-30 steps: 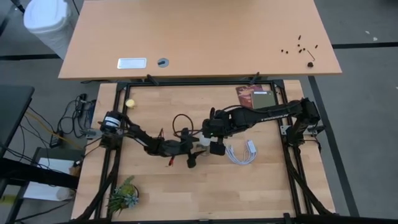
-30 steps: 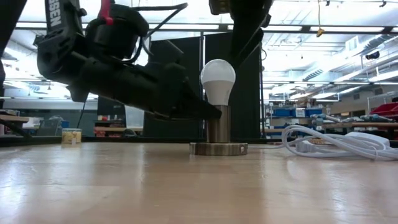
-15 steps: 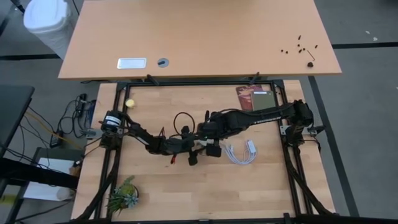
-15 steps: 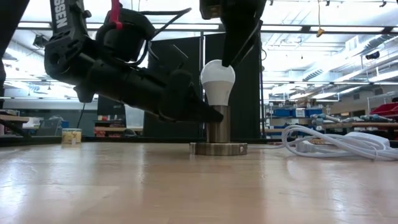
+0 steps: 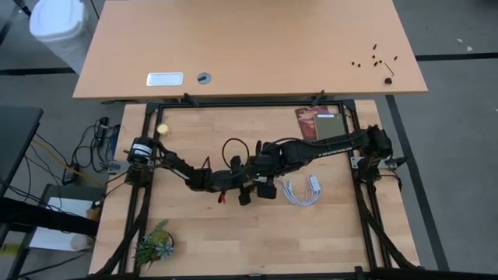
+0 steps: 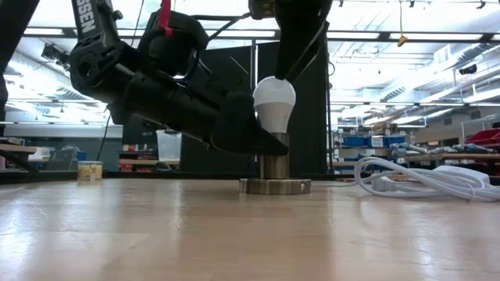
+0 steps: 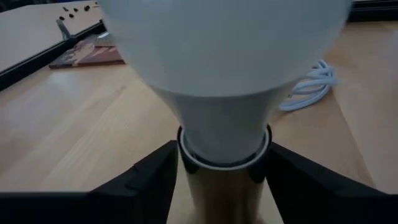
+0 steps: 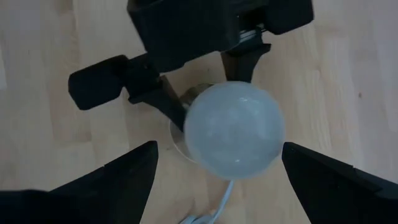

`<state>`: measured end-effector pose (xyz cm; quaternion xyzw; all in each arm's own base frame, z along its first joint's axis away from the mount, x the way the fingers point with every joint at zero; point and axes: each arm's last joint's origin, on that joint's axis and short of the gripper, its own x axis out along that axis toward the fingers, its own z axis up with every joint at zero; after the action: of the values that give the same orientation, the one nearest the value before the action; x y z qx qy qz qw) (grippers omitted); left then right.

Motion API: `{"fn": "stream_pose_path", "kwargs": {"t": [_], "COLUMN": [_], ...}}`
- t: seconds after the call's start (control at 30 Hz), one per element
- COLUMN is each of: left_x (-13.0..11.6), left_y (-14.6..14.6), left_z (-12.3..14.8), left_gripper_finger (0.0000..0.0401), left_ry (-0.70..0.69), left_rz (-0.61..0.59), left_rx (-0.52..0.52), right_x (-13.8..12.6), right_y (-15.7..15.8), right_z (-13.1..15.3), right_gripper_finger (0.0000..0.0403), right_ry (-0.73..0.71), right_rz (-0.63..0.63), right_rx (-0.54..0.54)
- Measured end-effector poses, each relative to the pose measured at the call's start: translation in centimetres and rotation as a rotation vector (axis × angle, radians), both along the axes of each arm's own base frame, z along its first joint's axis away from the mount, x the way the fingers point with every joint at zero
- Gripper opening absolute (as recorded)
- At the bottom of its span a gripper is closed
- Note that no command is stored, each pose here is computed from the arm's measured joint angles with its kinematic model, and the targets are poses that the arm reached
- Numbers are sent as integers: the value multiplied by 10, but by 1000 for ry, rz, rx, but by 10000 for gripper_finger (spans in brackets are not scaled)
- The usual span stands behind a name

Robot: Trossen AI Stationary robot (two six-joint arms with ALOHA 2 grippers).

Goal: Screw lightbulb
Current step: Remove the lightbulb from the lamp

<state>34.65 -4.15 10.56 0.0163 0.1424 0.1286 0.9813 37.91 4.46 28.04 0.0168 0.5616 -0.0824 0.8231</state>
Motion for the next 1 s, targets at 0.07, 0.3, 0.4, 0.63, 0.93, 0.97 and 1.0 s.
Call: {"fn": "stream_pose_path", "kwargs": {"t": [0.07, 0.3, 0.4, 0.63, 0.93, 0.97, 1.0], "left_x": [0, 0, 0, 0, 0, 0, 0], "left_y": [0, 0, 0, 0, 0, -1, -1], "left_z": [0, 0, 1, 1, 0, 0, 0], "left_gripper_finger": [222, 192, 191, 189, 189, 189, 189], "left_ry": [0, -3, -6, -10, -10, -8, -7], "left_rz": [1, 3, 2, 3, -2, -2, -3], "left_rx": [0, -4, -5, -10, -34, -34, -34], "right_x": [0, 0, -1, 2, 7, 8, 10], "right_y": [0, 11, 17, 18, 3, 2, 2], "right_z": [0, -3, -7, -18, -18, -20, -23], "right_gripper_finger": [352, 352, 352, 352, 353, 353, 353], "right_ry": [-3, -13, 1, 18, 2, -5, -17], "right_rz": [-15, -114, -149, -193, -194, -183, -171], "right_rx": [6, -2, -40, -66, -51, -44, -29]}}
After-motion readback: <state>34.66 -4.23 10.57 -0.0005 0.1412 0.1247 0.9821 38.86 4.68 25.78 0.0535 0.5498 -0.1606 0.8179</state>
